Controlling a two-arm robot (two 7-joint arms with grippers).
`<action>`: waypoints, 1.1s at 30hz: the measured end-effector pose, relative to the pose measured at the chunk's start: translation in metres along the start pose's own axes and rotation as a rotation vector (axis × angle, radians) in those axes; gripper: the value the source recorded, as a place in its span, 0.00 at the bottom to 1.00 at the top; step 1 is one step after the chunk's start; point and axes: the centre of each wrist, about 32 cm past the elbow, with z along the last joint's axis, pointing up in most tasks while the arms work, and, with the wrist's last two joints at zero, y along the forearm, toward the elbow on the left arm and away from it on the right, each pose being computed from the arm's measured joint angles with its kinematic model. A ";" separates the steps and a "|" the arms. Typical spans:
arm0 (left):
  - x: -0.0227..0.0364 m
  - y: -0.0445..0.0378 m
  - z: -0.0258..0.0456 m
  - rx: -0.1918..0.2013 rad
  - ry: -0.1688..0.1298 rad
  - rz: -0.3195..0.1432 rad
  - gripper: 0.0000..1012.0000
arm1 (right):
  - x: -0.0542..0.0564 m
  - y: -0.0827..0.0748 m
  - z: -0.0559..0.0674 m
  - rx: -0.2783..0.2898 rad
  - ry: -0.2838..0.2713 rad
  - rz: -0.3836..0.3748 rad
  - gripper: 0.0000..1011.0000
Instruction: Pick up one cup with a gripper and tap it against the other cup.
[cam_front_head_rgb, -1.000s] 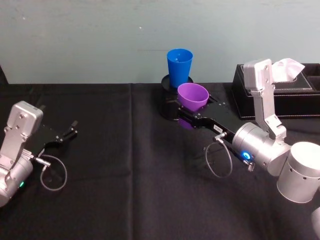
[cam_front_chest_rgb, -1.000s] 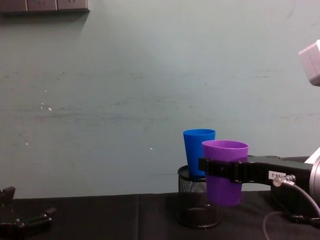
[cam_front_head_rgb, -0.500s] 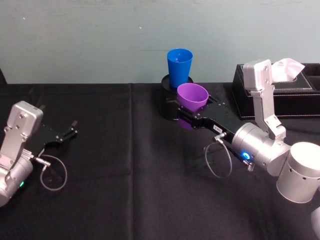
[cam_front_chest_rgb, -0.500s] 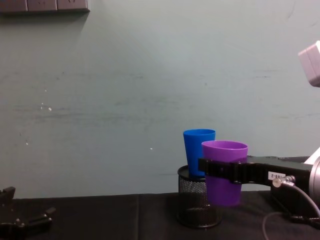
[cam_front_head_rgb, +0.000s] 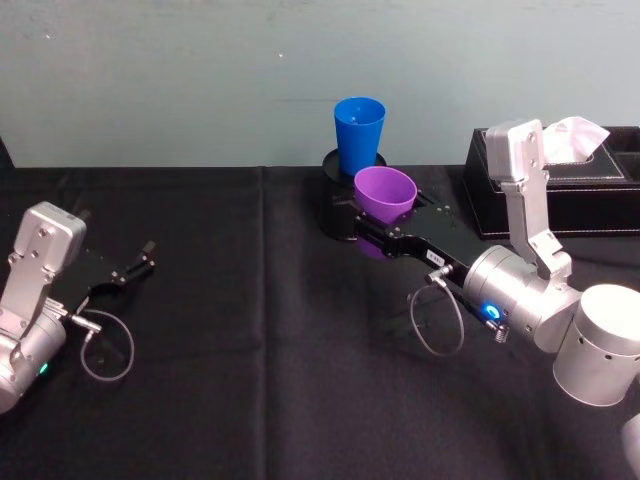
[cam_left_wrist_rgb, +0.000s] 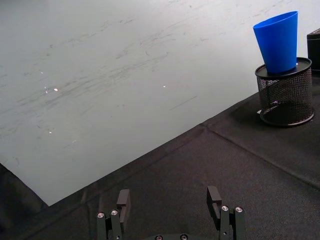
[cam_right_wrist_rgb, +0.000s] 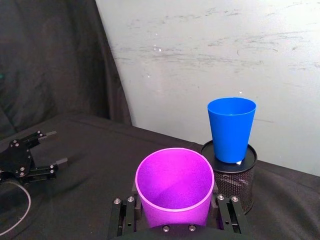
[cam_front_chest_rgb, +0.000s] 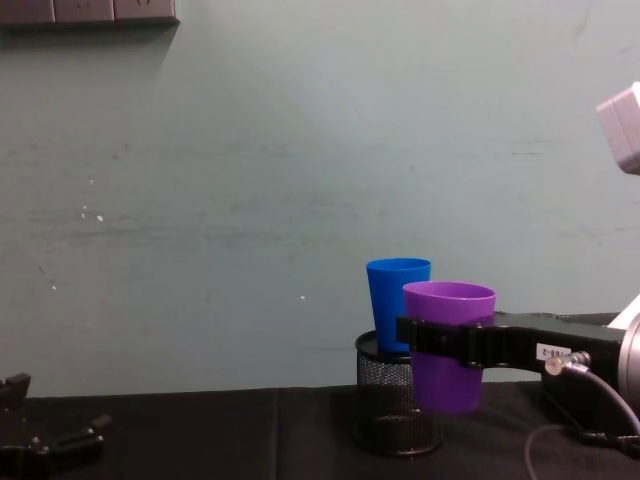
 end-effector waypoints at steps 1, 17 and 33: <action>0.0000 0.0000 0.0000 0.000 0.000 0.000 0.99 | 0.000 0.000 0.000 0.000 0.000 0.000 0.72; 0.0000 0.0000 0.0000 0.000 0.000 0.000 0.99 | 0.000 0.000 0.000 0.000 0.000 0.000 0.72; 0.0000 0.0000 0.0000 0.000 0.000 0.000 0.99 | 0.000 0.000 0.000 0.000 0.000 0.000 0.72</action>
